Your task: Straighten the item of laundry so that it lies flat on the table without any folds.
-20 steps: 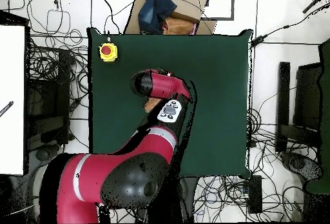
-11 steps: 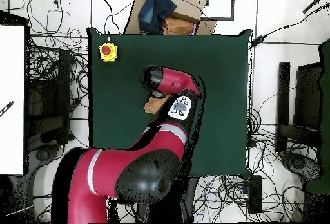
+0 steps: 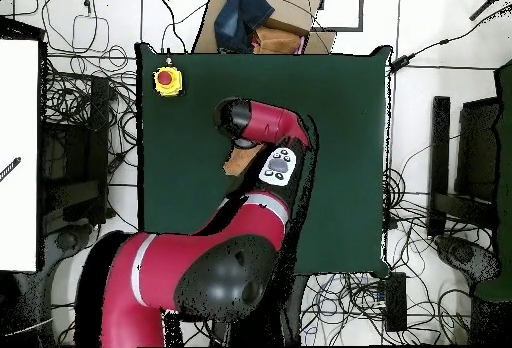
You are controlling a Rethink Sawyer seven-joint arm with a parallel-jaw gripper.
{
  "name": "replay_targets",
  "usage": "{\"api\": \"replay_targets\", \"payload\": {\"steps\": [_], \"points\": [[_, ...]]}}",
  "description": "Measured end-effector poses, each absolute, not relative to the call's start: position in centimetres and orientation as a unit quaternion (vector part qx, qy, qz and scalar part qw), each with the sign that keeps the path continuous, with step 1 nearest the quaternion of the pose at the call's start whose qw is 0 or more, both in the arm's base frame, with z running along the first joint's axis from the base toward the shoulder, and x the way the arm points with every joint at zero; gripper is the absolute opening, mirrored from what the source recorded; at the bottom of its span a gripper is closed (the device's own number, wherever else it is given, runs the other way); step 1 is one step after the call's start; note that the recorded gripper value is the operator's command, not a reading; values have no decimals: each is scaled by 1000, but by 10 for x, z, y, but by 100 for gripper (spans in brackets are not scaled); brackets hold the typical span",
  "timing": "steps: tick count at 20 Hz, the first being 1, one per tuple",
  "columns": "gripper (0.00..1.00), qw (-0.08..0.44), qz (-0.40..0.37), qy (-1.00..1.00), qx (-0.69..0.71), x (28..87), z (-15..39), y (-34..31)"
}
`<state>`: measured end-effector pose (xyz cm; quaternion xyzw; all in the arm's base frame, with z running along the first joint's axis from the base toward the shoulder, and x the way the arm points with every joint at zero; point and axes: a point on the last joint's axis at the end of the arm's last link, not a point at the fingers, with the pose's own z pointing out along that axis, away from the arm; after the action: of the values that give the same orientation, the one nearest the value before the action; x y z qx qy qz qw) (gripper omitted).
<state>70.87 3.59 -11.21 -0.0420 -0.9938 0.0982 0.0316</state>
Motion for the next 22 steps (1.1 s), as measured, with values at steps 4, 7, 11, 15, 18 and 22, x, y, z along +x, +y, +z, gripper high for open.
{"api": "replay_targets", "payload": {"steps": [4, 7, 11, 15, 18, 22], "points": [[100, 7, 102, -994, -30, 717, -107, 50], [100, -8, 104, -994, -21, 721, -104, 61], [100, -16, 105, -994, -14, 722, -103, 69], [100, -16, 106, -994, -14, 720, -104, 70], [100, -15, 106, -994, -14, 719, -104, 69], [100, -13, 106, -994, -17, 718, -105, 66]]}}
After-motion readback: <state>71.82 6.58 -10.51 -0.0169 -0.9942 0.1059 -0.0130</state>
